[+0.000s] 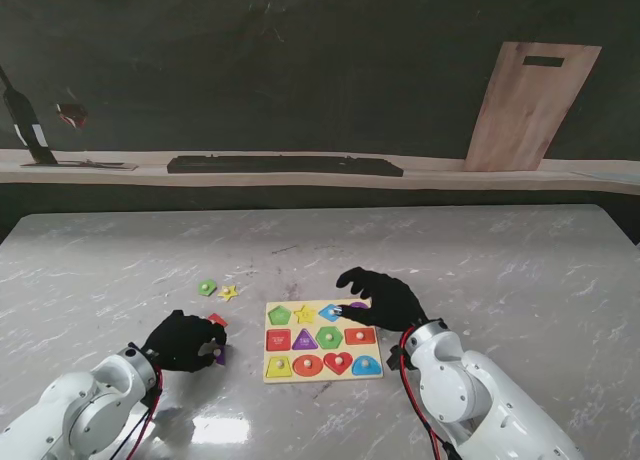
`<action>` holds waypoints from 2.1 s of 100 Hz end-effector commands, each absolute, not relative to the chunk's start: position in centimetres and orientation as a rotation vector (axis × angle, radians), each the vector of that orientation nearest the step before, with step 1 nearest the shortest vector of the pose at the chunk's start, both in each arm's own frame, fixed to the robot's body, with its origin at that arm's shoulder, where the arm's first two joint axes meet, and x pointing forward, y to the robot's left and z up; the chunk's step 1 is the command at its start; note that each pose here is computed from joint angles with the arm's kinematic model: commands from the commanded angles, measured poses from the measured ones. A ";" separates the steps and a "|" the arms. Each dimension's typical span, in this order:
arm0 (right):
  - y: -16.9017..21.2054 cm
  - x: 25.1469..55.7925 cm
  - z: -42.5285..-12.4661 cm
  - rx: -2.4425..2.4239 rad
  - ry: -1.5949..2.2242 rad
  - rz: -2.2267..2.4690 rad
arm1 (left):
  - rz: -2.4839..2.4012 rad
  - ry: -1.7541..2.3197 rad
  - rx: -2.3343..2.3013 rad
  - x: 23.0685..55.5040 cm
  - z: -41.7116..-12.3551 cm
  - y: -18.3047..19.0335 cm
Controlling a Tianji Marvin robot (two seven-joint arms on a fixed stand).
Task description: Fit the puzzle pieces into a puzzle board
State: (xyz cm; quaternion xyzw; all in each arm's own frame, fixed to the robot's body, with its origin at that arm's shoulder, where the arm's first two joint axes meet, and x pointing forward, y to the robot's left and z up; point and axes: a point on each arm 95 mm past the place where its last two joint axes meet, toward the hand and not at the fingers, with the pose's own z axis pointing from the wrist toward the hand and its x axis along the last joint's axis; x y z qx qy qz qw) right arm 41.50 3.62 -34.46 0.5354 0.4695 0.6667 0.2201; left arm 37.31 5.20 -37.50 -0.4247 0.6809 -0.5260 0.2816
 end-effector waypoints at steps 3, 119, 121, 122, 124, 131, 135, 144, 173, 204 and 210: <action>3.8 41.3 -34.6 1.484 1.307 1.840 | -1.412 1.823 -1.146 37.4 -37.7 5.1; 3.7 41.3 -34.7 1.488 1.306 1.828 | -1.378 1.805 -1.187 37.5 -38.7 4.3; 3.7 41.3 -34.7 1.487 1.306 1.828 | -1.378 1.803 -1.189 37.5 -38.7 4.3; 3.7 41.3 -34.7 1.487 1.305 1.828 | -1.377 1.803 -1.190 37.5 -38.7 4.3; 3.7 41.3 -34.7 1.487 1.305 1.828 | -1.377 1.802 -1.192 37.5 -38.7 4.3; 3.7 41.3 -34.6 1.485 1.304 1.828 | -1.375 1.799 -1.197 37.5 -38.7 4.2; 3.7 41.3 -34.6 1.484 1.303 1.829 | -1.373 1.799 -1.201 37.5 -38.8 4.2; 3.7 41.3 -34.6 1.483 1.302 1.829 | -1.366 1.804 -1.210 37.5 -38.8 4.1; 3.6 41.3 -34.6 1.481 1.299 1.828 | -1.330 1.830 -1.234 37.5 -39.1 4.1; 3.6 41.4 -34.6 1.479 1.295 1.825 | -1.334 1.819 -1.223 37.5 -39.3 4.2; 3.6 41.4 -34.6 1.478 1.296 1.825 | -1.340 1.814 -1.214 37.5 -39.3 4.2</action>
